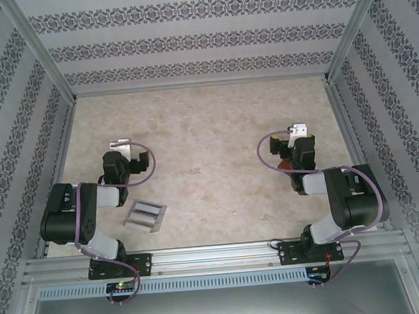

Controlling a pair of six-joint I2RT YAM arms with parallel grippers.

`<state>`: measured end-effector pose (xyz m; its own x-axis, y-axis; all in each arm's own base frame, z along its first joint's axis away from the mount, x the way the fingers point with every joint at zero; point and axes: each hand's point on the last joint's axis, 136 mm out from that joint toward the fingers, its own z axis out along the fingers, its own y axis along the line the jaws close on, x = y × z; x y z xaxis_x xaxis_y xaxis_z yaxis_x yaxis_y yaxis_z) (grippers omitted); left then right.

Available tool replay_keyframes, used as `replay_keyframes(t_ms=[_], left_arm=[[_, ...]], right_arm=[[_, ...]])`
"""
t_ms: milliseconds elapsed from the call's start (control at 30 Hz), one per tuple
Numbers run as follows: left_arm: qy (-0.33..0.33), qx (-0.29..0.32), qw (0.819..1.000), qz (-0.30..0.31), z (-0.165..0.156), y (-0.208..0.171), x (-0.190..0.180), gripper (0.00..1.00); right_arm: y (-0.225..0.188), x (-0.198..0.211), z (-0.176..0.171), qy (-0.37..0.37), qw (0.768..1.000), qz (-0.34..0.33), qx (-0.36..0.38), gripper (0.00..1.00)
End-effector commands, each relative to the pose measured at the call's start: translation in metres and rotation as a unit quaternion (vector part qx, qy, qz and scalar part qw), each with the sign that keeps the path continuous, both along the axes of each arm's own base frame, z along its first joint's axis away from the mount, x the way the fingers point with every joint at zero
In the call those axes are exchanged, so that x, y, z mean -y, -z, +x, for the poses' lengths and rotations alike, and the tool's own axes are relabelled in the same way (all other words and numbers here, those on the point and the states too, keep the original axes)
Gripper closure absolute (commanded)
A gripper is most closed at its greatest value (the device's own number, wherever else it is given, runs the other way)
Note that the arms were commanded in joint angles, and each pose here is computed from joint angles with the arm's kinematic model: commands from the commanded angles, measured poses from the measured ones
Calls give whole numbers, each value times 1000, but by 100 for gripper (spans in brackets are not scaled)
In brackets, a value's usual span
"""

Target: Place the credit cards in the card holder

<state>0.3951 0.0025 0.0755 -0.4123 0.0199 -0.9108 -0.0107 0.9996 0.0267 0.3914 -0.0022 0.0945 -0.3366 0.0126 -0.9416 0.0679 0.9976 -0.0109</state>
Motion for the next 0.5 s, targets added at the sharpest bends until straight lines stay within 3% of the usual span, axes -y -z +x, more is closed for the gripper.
replay_keyframes(t_ms=[0, 200, 333, 467], left_arm=[[-7, 9, 1000, -7, 5, -7, -3, 1], [-24, 14, 1000, -2, 6, -13, -8, 0], [-136, -15, 990, -21, -12, -61, -35, 0], [-172, -43, 981, -73, -28, -107, -37, 0]], right_arm=[[-11, 0, 6, -7, 1000, 9, 15, 2], [-27, 2, 4, -5, 999, 15, 29, 2], [-64, -20, 4, -63, 998, 18, 8, 2], [-107, -69, -4, -164, 984, 50, 35, 3]])
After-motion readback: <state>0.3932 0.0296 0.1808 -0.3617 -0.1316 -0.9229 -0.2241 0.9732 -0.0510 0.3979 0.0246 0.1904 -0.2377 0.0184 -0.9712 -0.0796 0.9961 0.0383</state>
